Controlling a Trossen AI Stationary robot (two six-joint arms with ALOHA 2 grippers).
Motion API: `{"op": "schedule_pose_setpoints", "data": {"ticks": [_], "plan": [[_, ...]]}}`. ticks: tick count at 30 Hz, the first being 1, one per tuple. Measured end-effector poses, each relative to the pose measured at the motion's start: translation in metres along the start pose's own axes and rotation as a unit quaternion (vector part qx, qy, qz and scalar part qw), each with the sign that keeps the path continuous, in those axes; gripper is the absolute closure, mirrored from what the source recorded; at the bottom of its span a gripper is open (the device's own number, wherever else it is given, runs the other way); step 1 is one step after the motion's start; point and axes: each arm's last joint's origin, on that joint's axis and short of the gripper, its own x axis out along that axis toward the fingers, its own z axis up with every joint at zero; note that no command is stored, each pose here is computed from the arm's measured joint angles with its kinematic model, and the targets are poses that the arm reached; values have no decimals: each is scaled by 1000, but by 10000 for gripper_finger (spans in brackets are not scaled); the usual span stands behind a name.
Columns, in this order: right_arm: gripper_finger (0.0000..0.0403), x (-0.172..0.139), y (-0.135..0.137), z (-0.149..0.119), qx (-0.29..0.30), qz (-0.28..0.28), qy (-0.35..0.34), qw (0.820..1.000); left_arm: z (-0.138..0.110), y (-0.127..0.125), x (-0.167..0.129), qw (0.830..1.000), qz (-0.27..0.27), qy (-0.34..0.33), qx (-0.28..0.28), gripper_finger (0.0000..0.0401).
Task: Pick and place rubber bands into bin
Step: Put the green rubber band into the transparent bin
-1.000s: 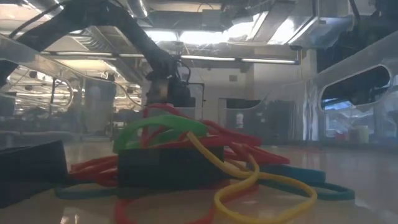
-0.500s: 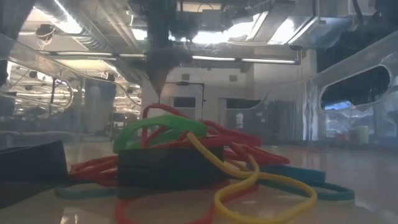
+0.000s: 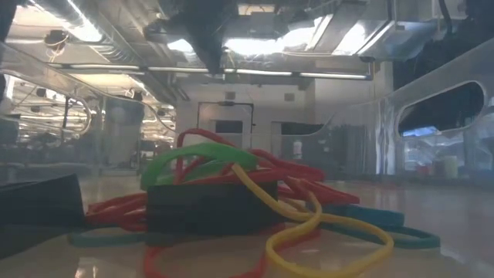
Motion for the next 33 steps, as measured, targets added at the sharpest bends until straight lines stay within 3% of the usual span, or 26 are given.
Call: {"op": "schedule_pose_setpoints", "data": {"ticks": [6, 15, 25, 33], "plan": [[391, 0, -1, -1, -3, -4, 5, 1000, -59, -38, 0, 997, -68, 8, 21, 399], [391, 0, -1, -2, -3, -6, 8, 1000, -123, -76, 21, 981, -139, 36, 134, 399], [391, 0, -1, -2, -3, -2, 16, 1000, -148, -86, 73, 971, -114, 138, 160, 391], [391, 0, -1, -3, -2, 3, 25, 1000, -147, -86, 80, 970, -109, 155, 152, 326]]}}
